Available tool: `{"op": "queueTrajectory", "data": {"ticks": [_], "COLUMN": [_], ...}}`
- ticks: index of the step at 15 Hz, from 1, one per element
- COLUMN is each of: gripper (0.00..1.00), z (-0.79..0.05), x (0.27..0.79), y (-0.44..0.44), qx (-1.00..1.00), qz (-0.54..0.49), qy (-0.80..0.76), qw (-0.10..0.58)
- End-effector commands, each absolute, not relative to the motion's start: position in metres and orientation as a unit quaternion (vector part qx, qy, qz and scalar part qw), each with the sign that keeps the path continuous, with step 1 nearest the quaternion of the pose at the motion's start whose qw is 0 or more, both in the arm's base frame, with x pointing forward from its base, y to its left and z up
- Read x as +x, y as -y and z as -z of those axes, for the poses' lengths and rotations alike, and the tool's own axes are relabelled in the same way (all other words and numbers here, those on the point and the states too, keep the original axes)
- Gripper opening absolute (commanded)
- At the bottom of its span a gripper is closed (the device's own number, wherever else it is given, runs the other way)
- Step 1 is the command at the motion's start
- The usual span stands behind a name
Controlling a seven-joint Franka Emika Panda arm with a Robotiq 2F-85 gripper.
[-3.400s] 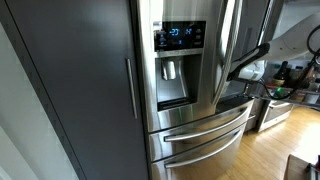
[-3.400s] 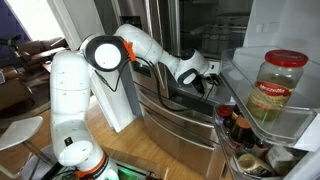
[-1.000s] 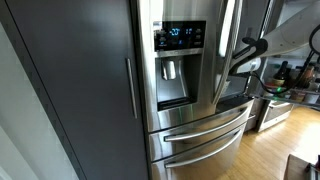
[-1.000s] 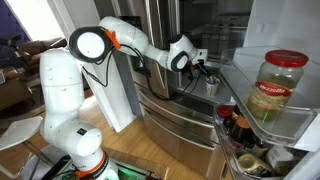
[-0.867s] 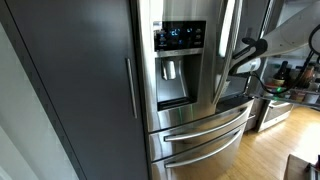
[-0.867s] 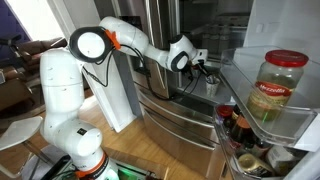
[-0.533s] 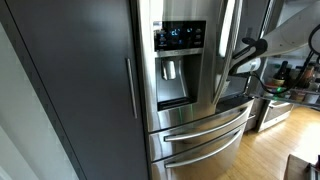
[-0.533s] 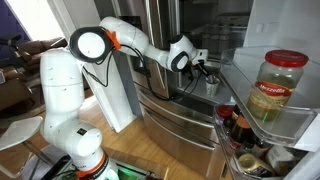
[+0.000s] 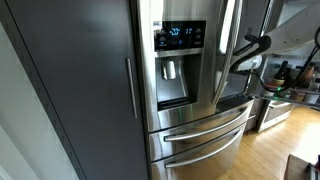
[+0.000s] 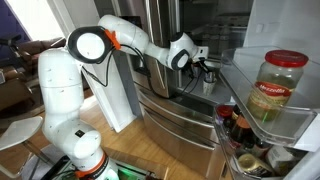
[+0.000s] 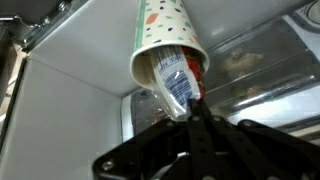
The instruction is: Take the sachet out of the cup
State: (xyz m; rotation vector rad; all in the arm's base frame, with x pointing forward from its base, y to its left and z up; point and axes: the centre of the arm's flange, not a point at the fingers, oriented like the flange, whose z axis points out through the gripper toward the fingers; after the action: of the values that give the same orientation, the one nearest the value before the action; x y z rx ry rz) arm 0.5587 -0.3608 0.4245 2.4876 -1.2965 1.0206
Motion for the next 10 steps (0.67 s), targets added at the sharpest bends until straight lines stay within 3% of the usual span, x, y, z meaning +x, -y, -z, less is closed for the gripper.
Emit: {"op": "queueTrajectory", "data": {"ticks": [1, 10], "gripper": [0.00, 0.00], "z": [-0.440, -0.479], "x": [0.549, 0.543], "y": [0.361, 0.348], "qx": [0.828, 0.818], "qz": [-0.360, -0.411], "qy": [0.423, 0.395], "qw": [0.076, 0.082]}}
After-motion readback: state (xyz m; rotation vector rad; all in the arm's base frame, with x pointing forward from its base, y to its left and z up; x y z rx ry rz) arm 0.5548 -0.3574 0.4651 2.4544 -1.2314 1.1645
